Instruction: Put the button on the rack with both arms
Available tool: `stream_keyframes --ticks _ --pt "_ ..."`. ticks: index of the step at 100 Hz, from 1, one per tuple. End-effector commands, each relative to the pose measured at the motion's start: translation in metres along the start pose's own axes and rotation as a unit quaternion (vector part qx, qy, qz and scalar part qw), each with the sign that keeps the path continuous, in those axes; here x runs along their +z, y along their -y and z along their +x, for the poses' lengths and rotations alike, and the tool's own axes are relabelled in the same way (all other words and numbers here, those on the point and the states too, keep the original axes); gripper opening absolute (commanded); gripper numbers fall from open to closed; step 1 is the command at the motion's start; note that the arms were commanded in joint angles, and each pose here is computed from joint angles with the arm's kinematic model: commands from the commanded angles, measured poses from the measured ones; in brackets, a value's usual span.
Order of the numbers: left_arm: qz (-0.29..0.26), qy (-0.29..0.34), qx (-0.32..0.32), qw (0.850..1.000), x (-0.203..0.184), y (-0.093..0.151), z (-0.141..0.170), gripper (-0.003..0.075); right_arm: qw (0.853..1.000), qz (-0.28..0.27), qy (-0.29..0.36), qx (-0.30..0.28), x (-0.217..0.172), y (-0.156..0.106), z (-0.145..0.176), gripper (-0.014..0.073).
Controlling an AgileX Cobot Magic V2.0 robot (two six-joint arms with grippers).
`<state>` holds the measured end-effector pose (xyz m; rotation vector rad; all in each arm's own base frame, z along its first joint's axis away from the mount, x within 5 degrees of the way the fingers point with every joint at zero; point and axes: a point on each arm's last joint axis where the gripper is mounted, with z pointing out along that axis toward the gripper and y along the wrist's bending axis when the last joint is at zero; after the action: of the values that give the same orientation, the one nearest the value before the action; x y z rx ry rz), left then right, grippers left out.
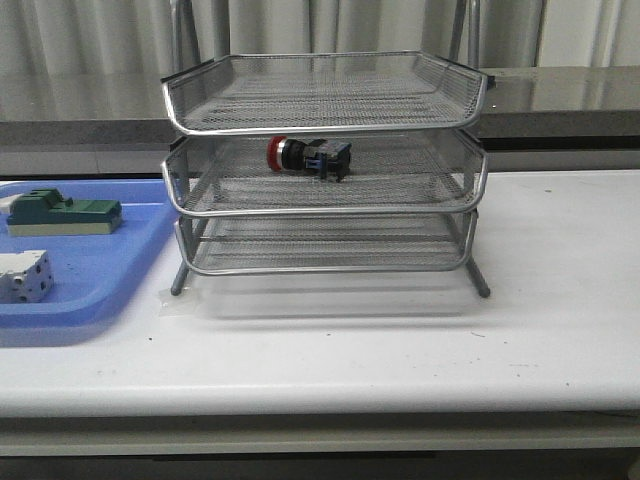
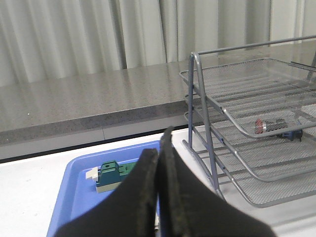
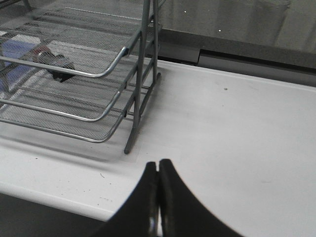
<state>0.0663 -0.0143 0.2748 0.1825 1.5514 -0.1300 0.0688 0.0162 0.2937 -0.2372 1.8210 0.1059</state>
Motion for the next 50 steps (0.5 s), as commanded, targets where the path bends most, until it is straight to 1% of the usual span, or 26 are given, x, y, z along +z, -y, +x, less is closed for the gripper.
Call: stream_keyframes --ticks 1,30,41,50 --pt "-0.013 0.048 -0.009 0.999 0.000 -0.003 -0.016 -0.0020 0.999 0.013 0.044 0.002 -0.002 0.002 -0.014 -0.0058" --pt "-0.013 0.048 -0.009 0.999 0.000 -0.003 -0.016 -0.0020 0.999 0.016 0.050 0.002 -0.001 0.003 -0.012 -0.0058" --pt "-0.013 0.048 -0.009 0.999 0.000 -0.003 -0.016 -0.0020 0.997 0.031 0.070 0.000 0.002 0.005 -0.005 -0.0058" --pt "-0.013 0.048 -0.009 0.999 0.000 -0.003 -0.016 -0.0020 0.994 0.048 0.093 0.011 0.002 0.008 0.004 -0.0058"
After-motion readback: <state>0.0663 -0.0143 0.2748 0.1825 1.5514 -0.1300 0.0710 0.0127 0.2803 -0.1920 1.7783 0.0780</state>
